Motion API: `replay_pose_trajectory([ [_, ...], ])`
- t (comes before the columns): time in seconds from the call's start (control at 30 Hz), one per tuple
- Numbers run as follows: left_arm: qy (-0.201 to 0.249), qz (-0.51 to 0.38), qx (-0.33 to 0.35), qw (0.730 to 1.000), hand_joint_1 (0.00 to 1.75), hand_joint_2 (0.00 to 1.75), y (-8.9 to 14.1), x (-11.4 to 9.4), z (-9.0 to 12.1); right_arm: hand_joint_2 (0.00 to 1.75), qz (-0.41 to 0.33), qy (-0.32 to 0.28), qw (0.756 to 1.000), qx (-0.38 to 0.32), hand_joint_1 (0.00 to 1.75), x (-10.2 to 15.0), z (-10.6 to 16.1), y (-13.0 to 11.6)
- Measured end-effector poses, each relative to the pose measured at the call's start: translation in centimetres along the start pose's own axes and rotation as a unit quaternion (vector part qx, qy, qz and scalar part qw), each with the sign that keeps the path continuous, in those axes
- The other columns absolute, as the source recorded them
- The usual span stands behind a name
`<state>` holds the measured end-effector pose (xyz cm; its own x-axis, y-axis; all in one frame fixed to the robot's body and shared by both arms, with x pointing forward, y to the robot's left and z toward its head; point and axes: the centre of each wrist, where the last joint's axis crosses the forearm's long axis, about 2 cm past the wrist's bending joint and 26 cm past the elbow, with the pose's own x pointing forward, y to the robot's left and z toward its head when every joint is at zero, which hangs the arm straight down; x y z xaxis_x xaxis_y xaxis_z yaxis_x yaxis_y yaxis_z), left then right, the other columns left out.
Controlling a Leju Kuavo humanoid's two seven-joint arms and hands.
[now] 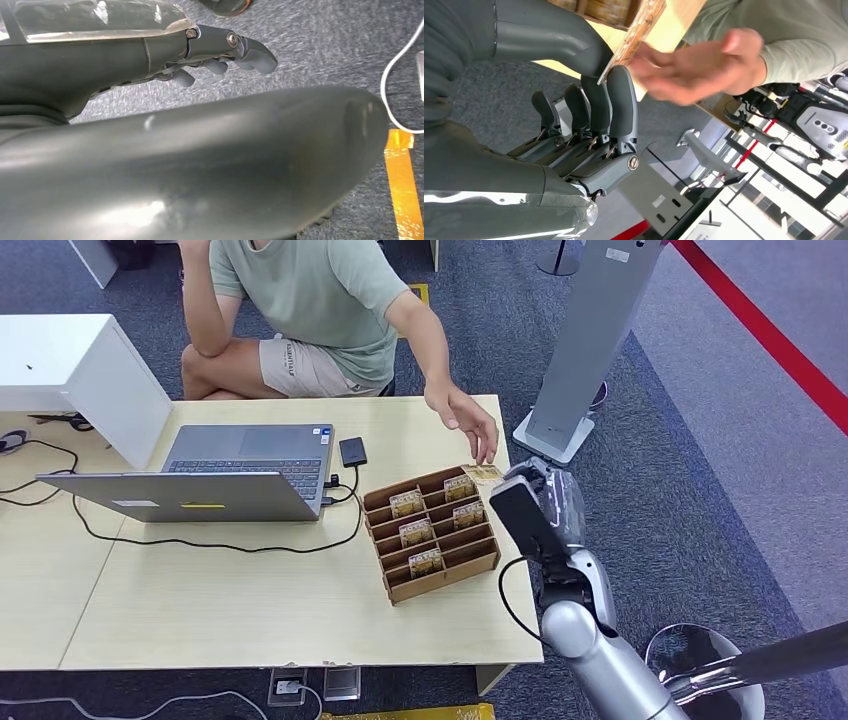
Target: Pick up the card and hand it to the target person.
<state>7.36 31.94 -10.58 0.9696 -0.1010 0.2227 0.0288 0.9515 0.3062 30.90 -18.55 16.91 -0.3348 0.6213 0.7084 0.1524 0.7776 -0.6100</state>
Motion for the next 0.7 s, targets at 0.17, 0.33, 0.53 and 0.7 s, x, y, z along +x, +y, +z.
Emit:
replay_pose_trajectory([
  [0.17, -0.010, -0.007, -0.002, 1.000, 0.00, 0.00, 0.0, 1.3, -0.1, 1.75, 0.010, -0.004, 1.000, 0.000, 1.33, 1.1, -5.1, 0.5],
  [0.33, -0.008, -0.012, -0.004, 1.000, 0.00, 0.00, -0.1, 1.7, -0.1, 1.75, 0.044, 0.005, 0.999, 0.010, 1.33, 2.2, -9.3, 1.2],
  [0.53, -0.006, -0.009, -0.006, 1.000, 0.00, 0.00, -0.1, 1.5, -0.1, 1.75, 0.083, 0.023, 0.995, 0.040, 1.33, 2.8, -11.5, 2.7],
  [0.7, -0.007, -0.006, -0.009, 1.000, 0.00, 1.75, -0.1, 1.3, 0.0, 1.75, 0.102, 0.034, 0.992, 0.064, 0.00, 2.6, -11.6, 3.9],
])
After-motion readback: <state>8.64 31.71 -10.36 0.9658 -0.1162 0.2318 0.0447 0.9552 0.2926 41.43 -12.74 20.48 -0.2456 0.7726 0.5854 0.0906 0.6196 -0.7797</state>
